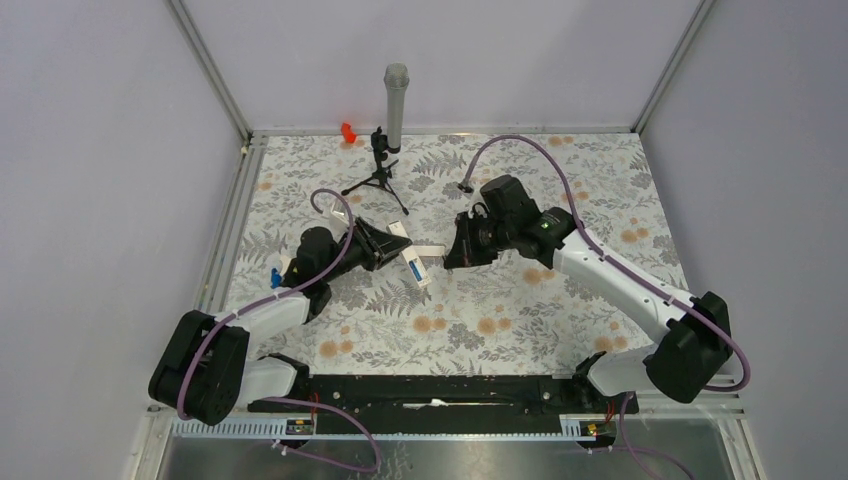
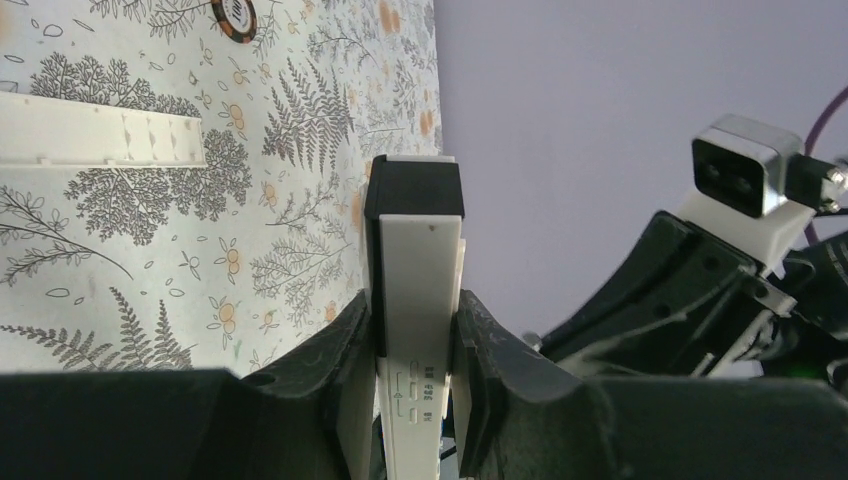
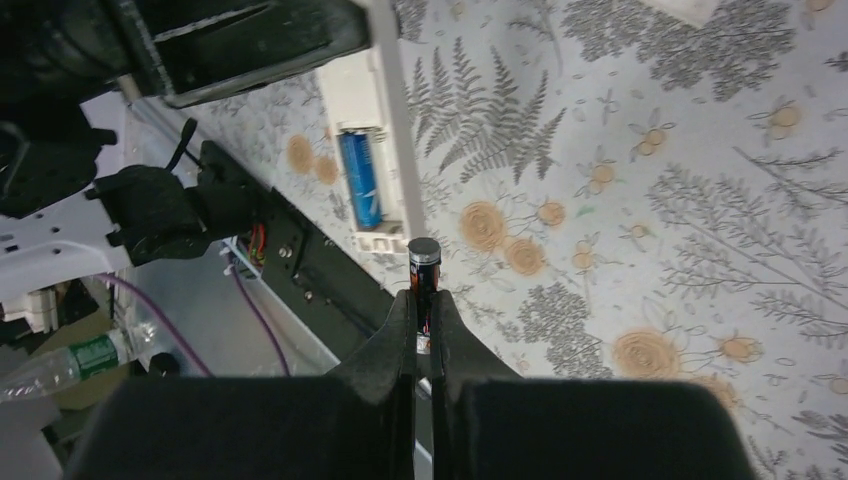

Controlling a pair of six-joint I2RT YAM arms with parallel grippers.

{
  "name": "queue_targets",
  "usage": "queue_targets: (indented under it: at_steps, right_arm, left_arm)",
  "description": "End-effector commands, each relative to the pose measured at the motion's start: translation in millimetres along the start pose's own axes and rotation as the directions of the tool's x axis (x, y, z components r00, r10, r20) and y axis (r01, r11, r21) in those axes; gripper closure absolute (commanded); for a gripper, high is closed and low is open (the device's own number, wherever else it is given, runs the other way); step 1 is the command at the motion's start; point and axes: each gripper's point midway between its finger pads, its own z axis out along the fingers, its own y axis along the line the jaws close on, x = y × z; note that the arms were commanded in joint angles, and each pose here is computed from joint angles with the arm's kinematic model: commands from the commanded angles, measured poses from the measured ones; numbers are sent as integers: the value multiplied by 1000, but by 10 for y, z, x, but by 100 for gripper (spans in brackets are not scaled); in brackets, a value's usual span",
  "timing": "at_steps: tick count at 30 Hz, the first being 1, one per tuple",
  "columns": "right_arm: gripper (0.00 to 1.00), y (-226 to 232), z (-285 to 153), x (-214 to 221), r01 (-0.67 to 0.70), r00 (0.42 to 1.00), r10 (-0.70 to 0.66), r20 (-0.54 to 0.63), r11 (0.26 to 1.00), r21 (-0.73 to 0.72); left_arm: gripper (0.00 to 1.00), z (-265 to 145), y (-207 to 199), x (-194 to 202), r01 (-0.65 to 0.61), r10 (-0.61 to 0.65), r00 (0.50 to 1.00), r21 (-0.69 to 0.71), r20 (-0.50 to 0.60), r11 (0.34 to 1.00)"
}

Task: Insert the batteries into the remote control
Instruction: Load the battery into the remote control.

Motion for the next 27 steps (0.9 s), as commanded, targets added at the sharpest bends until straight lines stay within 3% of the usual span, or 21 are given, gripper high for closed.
queue_targets:
  at_steps: [1, 15, 27]
  right_arm:
    - [100, 340, -109, -48, -13, 1000, 13, 12, 999, -30]
    - [99, 462, 175, -77, 142, 989, -147, 30, 981, 132]
    - [96, 452, 295, -113, 214, 975, -220, 28, 965, 155]
  left_arm:
    - [100, -11, -300, -86, -8, 2, 999, 118, 47, 993]
    - [100, -45, -374, -1, -42, 42, 999, 159, 5, 986]
    - [100, -44, -418, 2, -39, 40, 999, 158, -7, 987]
